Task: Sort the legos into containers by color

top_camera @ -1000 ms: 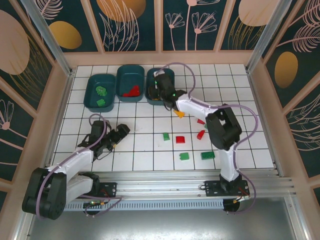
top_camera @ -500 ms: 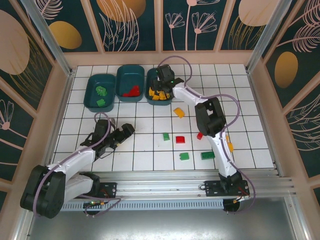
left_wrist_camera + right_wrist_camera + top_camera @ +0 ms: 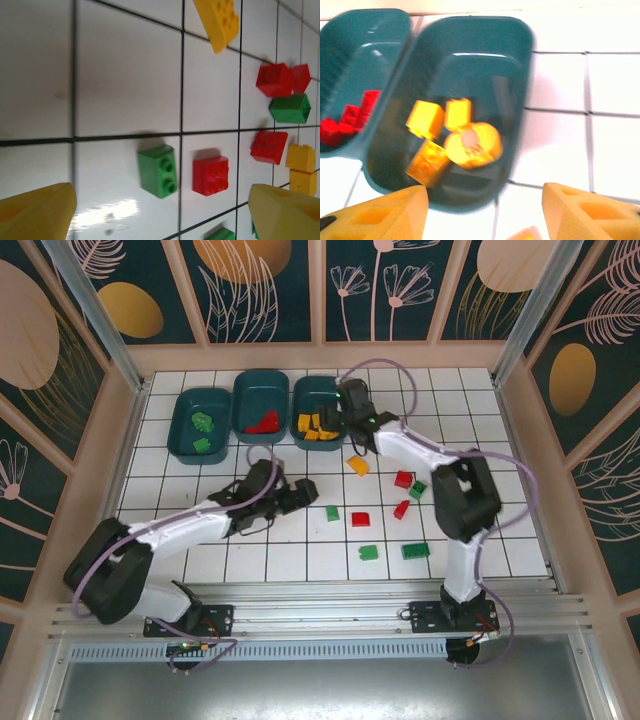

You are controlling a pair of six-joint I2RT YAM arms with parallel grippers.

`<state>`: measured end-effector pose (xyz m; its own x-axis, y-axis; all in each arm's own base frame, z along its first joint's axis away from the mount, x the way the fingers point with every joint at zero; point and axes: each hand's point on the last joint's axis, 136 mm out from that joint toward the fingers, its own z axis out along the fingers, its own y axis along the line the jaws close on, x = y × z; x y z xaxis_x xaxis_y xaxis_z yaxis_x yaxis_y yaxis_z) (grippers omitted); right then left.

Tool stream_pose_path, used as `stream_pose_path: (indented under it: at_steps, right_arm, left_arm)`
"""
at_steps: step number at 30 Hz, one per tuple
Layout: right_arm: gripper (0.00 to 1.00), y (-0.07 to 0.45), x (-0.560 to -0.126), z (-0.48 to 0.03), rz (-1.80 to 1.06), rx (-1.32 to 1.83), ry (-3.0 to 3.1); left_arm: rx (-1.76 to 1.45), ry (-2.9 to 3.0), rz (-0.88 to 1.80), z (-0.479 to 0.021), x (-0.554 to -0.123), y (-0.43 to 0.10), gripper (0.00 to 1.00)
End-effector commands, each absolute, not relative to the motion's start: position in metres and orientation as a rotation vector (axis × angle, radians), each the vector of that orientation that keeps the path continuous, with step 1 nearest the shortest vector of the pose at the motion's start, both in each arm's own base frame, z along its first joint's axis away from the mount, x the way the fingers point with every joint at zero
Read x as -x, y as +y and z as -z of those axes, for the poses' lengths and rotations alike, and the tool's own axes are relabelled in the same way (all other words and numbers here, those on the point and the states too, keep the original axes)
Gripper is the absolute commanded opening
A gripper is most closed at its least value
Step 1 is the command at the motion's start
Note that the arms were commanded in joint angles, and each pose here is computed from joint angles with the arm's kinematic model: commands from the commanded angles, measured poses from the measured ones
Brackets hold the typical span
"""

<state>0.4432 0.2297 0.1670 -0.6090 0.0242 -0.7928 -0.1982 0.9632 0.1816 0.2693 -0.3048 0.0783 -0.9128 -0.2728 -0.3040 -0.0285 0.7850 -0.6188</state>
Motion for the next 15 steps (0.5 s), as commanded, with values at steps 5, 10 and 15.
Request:
stream_pose_path:
  at_steps: [5,10,15]
  right_arm:
    - [0.62,0.152,-0.395,-0.130,-0.276,-0.095,2.242]
    - [0.62,0.147,-0.376,-0.135,-0.312,-0.086,2.228]
    - [0.62,0.143,-0.371,-0.142,-0.310,-0.078,2.202]
  left_arm:
    - [0.260,2.698,0.640,-0.043,-0.270,-0.331,0.75]
    - [0.248,2.707,0.515,-0.036,-0.277,-0.328,0.70]
    - [0.221,2.746,0.444,-0.019,-0.277,-0.331,0.60]
